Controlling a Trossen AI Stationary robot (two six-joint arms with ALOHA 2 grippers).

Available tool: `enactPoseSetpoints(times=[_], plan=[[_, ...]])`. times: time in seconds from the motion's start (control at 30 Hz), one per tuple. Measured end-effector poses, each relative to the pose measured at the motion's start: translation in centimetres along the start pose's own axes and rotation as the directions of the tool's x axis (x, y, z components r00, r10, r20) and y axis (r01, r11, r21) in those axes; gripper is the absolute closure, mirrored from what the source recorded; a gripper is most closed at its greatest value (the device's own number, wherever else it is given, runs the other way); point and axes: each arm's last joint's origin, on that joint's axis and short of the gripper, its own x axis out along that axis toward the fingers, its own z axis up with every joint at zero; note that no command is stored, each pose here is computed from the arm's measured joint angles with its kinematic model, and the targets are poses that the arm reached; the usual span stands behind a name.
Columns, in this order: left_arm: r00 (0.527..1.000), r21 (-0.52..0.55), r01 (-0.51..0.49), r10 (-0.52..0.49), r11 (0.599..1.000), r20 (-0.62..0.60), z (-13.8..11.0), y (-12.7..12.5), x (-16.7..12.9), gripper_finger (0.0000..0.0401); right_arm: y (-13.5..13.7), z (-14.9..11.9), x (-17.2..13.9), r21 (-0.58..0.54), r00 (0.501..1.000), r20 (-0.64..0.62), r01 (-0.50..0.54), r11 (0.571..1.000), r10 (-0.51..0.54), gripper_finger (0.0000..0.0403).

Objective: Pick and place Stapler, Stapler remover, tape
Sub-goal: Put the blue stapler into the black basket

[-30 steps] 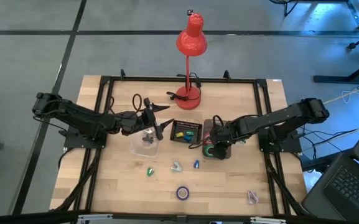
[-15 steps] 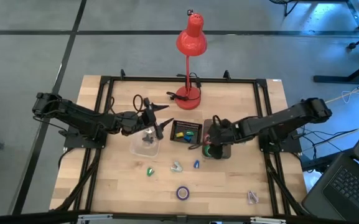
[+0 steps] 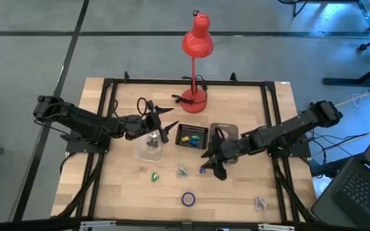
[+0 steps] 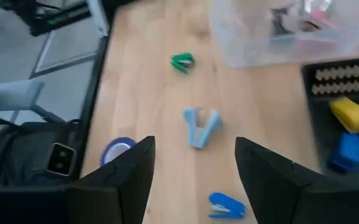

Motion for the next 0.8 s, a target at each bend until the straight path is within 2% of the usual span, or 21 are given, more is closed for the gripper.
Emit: enactPoseSetpoints(times=[0.2,0.37,0.5,0.67,0.8], plan=[[1.000,-0.001,0.000,0.000,1.000,0.000,0.0,0.0,0.0,0.0132,0.4,-0.9,1.3,-0.015,0.999,-0.039,0.001,1.000,-0.002,0.0181],[1.000,-0.002,0.001,-0.001,1.000,0.000,0.0,0.0,0.0,0.0132,-0.3,-3.2,4.9,-0.029,0.982,-0.187,0.026,0.999,-0.031,0.0181],[1.000,-0.002,0.001,-0.001,1.000,0.000,0.0,0.0,0.0,0.0132,-0.1,-3.4,7.0,-0.127,0.953,-0.299,0.018,0.992,-0.055,0.0181],[1.000,-0.002,0.001,-0.001,1.000,0.000,0.0,0.0,0.0,0.0132,0.5,-2.6,8.2,-0.309,0.880,-0.448,0.010,0.951,-0.155,0.0192],[1.000,-0.002,0.002,-0.002,1.000,0.000,0.0,0.0,0.0,0.0132,0.7,-1.9,8.8,-0.399,0.805,-0.535,0.028,0.917,-0.257,0.0201]])
